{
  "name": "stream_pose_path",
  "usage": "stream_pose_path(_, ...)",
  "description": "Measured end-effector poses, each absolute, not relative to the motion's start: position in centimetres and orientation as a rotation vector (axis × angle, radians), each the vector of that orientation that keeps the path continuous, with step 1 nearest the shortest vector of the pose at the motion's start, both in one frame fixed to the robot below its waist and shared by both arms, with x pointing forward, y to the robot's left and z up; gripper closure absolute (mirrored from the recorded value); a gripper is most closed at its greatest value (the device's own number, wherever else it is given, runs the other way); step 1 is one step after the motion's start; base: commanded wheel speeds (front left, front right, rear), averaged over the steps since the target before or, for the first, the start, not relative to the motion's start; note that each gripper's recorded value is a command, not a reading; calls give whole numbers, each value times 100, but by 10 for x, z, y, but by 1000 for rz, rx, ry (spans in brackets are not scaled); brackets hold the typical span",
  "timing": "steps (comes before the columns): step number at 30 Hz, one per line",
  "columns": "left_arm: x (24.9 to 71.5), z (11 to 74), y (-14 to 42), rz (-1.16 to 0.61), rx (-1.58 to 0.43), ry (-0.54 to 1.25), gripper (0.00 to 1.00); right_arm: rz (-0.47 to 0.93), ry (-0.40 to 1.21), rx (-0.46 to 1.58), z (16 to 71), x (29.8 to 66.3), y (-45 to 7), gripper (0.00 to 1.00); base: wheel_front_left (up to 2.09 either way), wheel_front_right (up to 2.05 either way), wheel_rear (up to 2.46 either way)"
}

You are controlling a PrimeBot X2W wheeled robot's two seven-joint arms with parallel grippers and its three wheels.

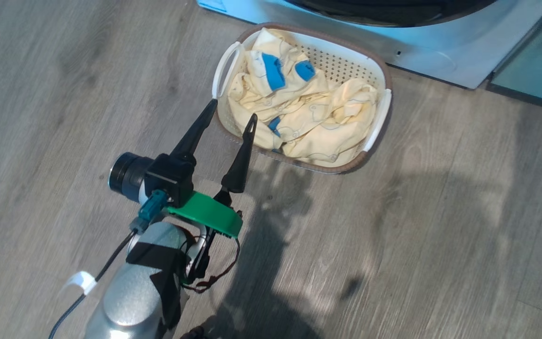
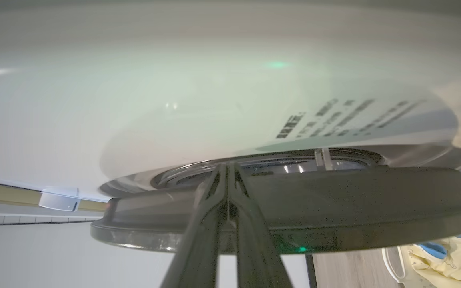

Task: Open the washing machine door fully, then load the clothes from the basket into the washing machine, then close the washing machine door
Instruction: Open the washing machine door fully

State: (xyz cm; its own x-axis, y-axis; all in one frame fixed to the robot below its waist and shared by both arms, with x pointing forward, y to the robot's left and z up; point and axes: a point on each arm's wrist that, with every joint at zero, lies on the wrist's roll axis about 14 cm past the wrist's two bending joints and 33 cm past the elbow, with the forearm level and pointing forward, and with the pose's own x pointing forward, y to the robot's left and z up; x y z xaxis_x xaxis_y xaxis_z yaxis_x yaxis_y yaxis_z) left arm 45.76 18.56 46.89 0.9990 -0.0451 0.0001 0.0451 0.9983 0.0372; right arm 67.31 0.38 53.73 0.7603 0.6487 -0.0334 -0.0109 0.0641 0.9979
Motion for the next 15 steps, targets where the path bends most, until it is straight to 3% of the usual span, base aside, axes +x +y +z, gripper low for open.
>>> stream_pose_path(15,456,462,189,-13,21,18,0,542,611,1394,533,686,24,100,0,0,0)
